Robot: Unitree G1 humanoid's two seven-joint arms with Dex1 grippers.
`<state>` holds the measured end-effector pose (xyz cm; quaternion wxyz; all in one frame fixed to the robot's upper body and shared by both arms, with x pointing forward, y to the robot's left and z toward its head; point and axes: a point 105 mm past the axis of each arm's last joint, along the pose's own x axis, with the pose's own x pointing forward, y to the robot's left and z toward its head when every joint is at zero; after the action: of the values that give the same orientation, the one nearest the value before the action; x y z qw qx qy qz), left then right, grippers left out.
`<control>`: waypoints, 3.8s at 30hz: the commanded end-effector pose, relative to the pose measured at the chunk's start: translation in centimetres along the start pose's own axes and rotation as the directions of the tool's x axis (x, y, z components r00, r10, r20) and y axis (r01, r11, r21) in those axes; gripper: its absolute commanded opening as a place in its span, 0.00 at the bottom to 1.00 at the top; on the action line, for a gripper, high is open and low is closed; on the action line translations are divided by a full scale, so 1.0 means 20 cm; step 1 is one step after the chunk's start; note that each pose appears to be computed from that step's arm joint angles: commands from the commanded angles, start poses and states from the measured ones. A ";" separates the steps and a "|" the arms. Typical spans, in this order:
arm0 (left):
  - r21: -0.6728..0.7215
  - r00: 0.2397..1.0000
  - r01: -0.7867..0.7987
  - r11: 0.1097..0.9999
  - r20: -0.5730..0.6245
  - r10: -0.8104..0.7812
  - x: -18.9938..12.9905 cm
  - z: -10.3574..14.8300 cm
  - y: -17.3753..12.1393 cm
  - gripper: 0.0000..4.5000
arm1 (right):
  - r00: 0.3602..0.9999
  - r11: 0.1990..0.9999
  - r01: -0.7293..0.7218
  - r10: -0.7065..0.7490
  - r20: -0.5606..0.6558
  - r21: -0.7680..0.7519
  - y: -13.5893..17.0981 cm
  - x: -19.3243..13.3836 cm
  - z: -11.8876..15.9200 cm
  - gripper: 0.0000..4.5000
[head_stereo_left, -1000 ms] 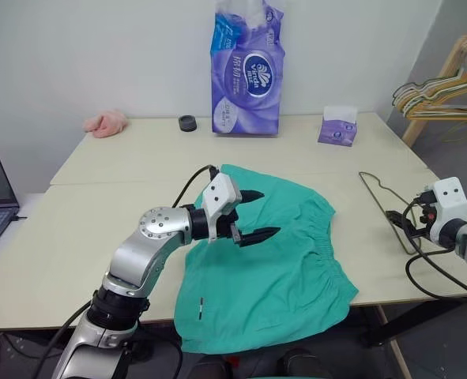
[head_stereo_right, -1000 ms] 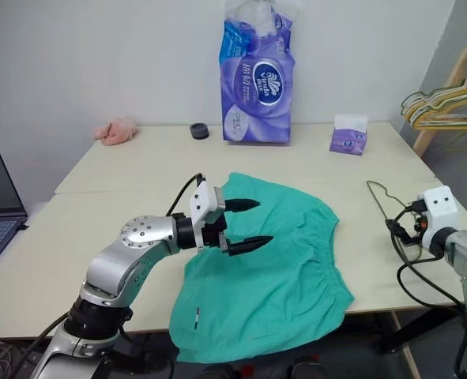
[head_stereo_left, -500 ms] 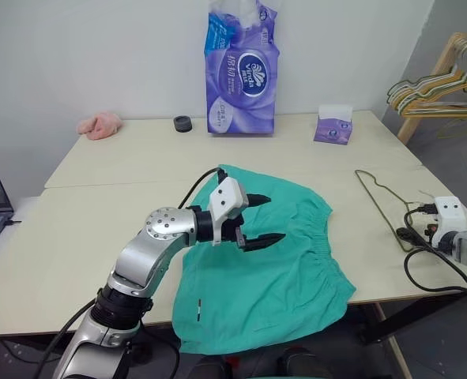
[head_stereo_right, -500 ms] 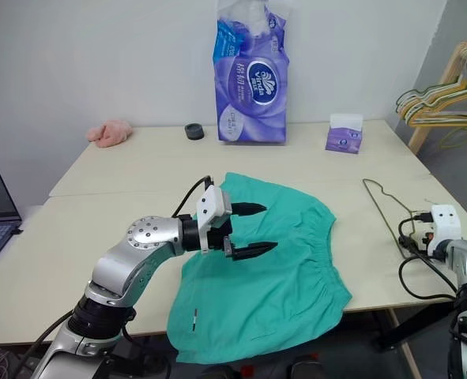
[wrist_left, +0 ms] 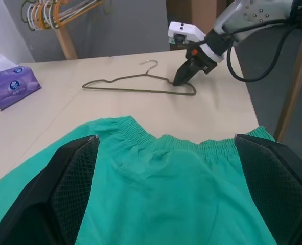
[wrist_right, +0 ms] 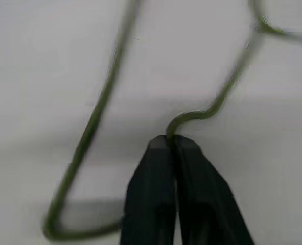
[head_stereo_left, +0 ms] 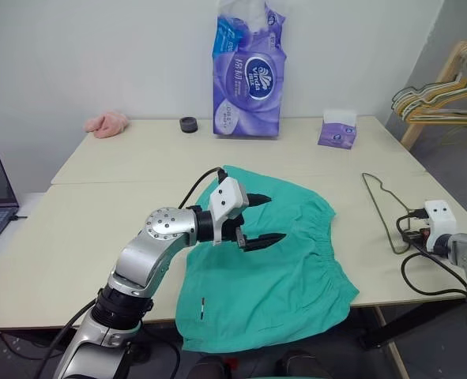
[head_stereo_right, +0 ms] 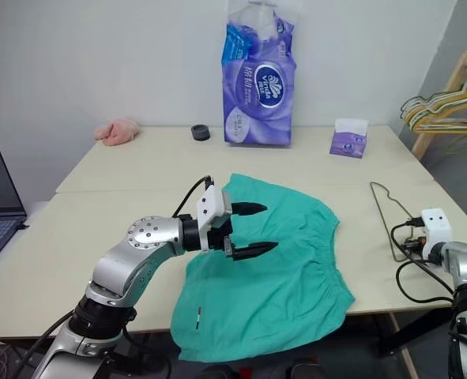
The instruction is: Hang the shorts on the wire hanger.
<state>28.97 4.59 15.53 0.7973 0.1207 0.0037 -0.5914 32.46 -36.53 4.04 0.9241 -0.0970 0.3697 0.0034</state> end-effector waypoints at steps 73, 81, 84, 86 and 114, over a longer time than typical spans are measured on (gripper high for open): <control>-0.331 0.901 0.197 0.923 -0.309 -0.303 -0.32 -0.29 0.18 0.00 | 0.584 -0.080 0.466 0.776 0.238 -0.881 1.06 -0.65 0.46 0.46; -0.203 0.904 0.253 0.946 -0.298 -0.306 -0.29 -0.25 0.14 0.00 | 0.580 0.382 0.038 0.744 0.332 -0.923 0.95 -0.69 0.49 0.66; -0.117 0.885 0.319 0.940 -0.318 -0.340 -0.29 -0.22 0.09 0.00 | 0.628 0.508 -0.168 0.716 0.306 -0.845 0.91 -0.70 0.49 0.66; -0.079 0.877 0.346 0.935 -0.328 -0.352 -0.28 -0.21 0.07 0.00 | 0.659 0.507 -0.258 0.715 0.234 -0.822 0.91 -0.70 0.45 0.66; 0.093 0.852 0.452 0.887 -0.340 -0.398 -0.20 -0.15 0.00 0.00 | 0.641 0.399 -0.654 0.744 -0.191 -0.643 1.02 -0.63 0.21 0.01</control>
<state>28.23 9.52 12.32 0.6260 0.2650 0.1297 -0.7219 24.25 -14.79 11.33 0.7516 -0.2488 0.2996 0.5324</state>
